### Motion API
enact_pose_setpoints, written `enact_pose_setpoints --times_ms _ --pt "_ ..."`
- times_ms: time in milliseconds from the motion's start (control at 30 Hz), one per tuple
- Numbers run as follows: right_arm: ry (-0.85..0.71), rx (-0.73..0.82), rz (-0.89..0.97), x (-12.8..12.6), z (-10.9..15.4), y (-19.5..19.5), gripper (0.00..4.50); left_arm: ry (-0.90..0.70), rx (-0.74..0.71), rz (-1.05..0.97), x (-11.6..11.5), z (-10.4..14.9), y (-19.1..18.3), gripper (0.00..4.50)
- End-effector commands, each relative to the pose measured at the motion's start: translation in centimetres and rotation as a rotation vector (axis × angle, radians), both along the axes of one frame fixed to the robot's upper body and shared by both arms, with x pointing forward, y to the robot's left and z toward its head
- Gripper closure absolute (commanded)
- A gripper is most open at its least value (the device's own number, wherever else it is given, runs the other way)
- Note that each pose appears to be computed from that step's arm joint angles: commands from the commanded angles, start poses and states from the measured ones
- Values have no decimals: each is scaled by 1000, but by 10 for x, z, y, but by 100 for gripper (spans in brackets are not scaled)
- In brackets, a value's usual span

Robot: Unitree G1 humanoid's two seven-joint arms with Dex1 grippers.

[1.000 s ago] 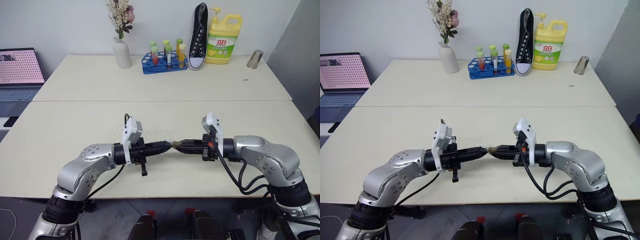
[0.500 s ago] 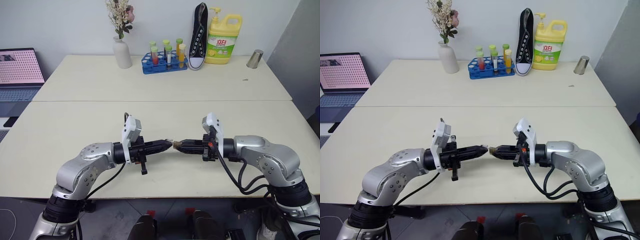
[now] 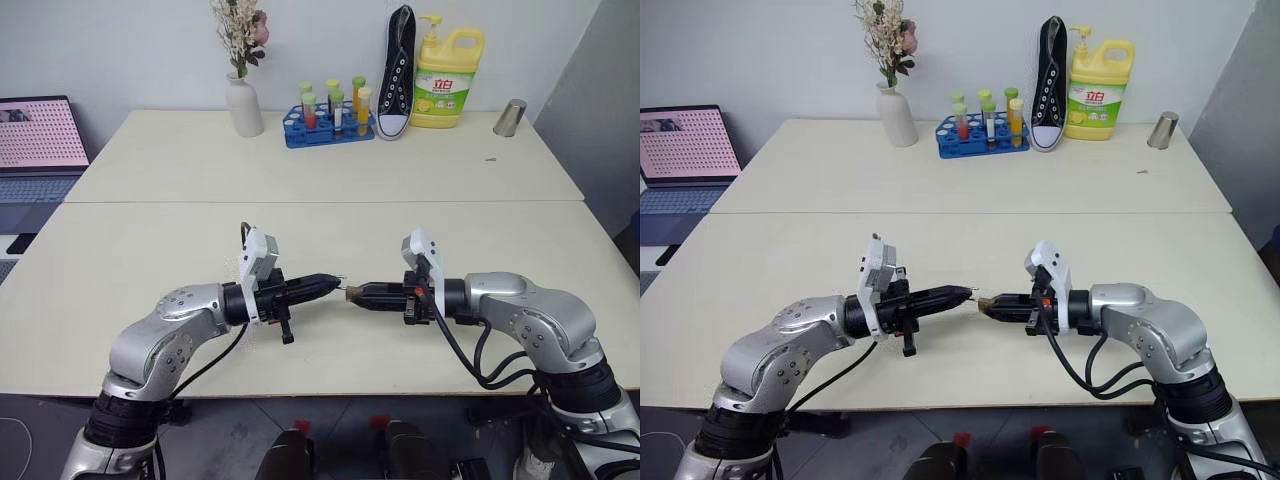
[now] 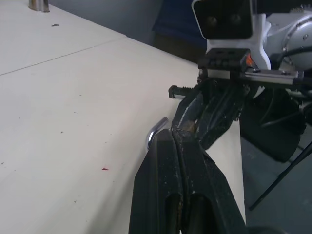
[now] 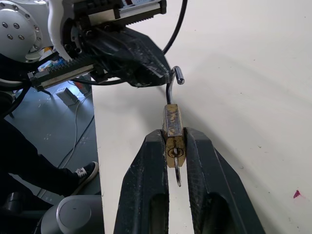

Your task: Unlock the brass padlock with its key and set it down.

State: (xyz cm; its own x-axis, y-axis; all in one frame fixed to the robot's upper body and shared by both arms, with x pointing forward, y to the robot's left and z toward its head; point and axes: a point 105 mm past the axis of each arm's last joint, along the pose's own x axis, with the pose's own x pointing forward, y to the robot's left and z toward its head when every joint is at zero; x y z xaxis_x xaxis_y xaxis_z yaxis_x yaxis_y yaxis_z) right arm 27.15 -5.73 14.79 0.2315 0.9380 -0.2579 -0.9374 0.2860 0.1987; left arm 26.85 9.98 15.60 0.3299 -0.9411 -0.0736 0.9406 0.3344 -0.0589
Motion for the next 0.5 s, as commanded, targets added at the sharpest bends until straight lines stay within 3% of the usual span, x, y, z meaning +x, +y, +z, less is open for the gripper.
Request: enact_pose_setpoints --times_ms 33,100,200,367,500 --pt "7 13 -16 1 3 -1 435 -280 164 -23 -10 7 16 450" --pt "39 14 -39 3 0 -1 435 -450 335 -105 -19 -8 28 432" --pt "79 10 -62 7 -5 -1 435 -560 419 -151 -23 -23 38 364" --pt "166 -23 -78 12 -20 0 435 -645 399 -146 -29 -26 40 206" --pt "252 -34 -107 23 -30 5 435 -614 368 -99 -31 -29 39 76"
